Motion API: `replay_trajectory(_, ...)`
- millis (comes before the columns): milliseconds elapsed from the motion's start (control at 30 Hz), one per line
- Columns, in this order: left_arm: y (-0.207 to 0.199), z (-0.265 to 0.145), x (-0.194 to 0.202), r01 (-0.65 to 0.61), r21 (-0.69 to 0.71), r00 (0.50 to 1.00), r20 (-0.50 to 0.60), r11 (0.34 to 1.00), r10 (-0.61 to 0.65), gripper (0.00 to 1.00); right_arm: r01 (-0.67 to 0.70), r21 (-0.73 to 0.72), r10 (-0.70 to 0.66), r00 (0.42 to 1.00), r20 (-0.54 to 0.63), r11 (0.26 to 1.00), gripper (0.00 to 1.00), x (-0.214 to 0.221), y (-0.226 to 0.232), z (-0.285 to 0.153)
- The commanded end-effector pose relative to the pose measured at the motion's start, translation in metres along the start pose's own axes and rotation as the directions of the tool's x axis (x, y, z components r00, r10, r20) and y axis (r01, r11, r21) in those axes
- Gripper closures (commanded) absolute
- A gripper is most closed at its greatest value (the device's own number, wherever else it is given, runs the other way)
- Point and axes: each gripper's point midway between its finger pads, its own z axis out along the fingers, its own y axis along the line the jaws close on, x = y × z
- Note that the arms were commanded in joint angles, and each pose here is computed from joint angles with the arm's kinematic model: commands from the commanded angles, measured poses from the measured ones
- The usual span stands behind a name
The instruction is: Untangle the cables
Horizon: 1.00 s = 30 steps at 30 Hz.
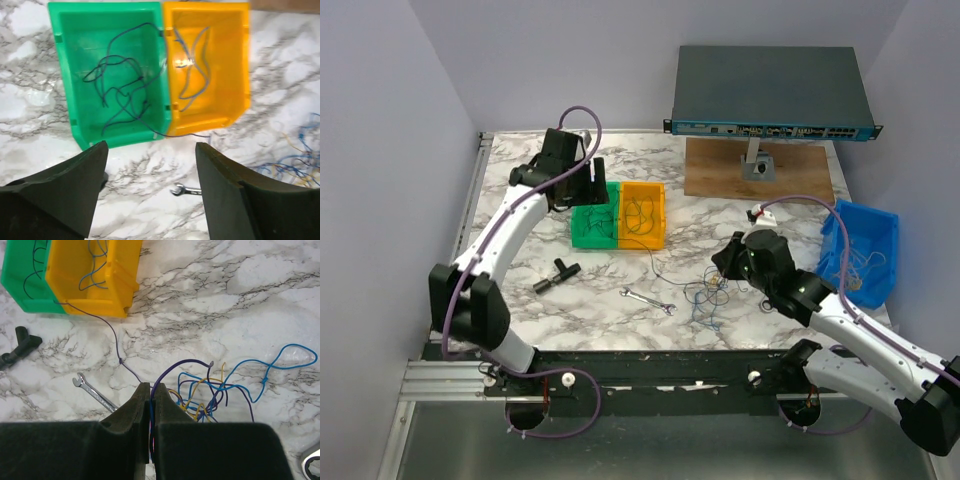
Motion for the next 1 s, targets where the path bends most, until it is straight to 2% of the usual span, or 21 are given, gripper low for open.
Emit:
replay_trajectory(0, -0.045, -0.031, 0.012, 0.003, 0.199, 0.995, 0.094, 0.98, -0.022, 0.23, -0.001, -0.01, 0.001, 1.0, -0.001, 1.0, 0.99, -0.002, 0.003, -0.001)
replay_trajectory(133, -0.084, -0.03, 0.056, 0.064, 0.379, 0.99, 0.09, 0.923, -0.106, 0.06, 0.0, 0.006, 0.0, 1.0, -0.005, 1.0, 0.99, 0.003, -0.003, 0.0)
replay_trajectory(267, -0.108, -0.023, 0.095, 0.251, 0.503, 0.952, 0.025, 0.827, -0.304, 0.01, 0.0, 0.01, 0.0, 1.0, -0.007, 1.0, 0.99, 0.006, -0.005, 0.0)
replay_trajectory(367, -0.12, -0.018, 0.113, 0.319, 0.513, 0.924, 0.019, 0.797, -0.383, 0.01, -0.008, 0.009, 0.008, 1.0, -0.003, 1.0, 0.99, 0.006, -0.005, 0.0)
replay_trajectory(633, -0.17, 0.007, 0.158, 0.542, 0.471, 0.827, -0.154, 0.696, -0.54, 0.08, -0.032, 0.026, 0.031, 0.999, 0.014, 0.999, 0.99, 0.002, -0.007, -0.001)
replay_trajectory(767, -0.174, 0.027, 0.172, 0.631, 0.301, 0.773, -0.164, 0.715, -0.613, 0.12, -0.038, 0.046, 0.037, 0.999, 0.015, 0.998, 0.99, 0.004, -0.011, -0.001)
replay_trajectory(833, -0.173, 0.033, 0.177, 0.635, 0.218, 0.772, -0.168, 0.741, -0.613, 0.13, -0.036, 0.081, 0.035, 0.999, 0.012, 0.996, 0.99, 0.006, -0.018, 0.0)
replay_trajectory(867, -0.171, 0.036, 0.18, 0.629, 0.183, 0.777, -0.17, 0.755, -0.606, 0.13, -0.03, 0.1, 0.03, 1.0, 0.005, 0.995, 0.85, 0.007, -0.022, 0.0)
replay_trajectory(933, -0.171, 0.034, 0.175, 0.616, 0.176, 0.788, -0.151, 0.768, -0.597, 0.14, 0.0, 0.132, 0.002, 1.0, -0.021, 0.991, 0.45, 0.012, -0.028, 0.0)
replay_trajectory(967, -0.169, 0.033, 0.172, 0.612, 0.171, 0.791, -0.133, 0.773, -0.597, 0.14, 0.016, 0.135, -0.011, 0.999, -0.036, 0.991, 0.33, 0.013, -0.028, 0.001)
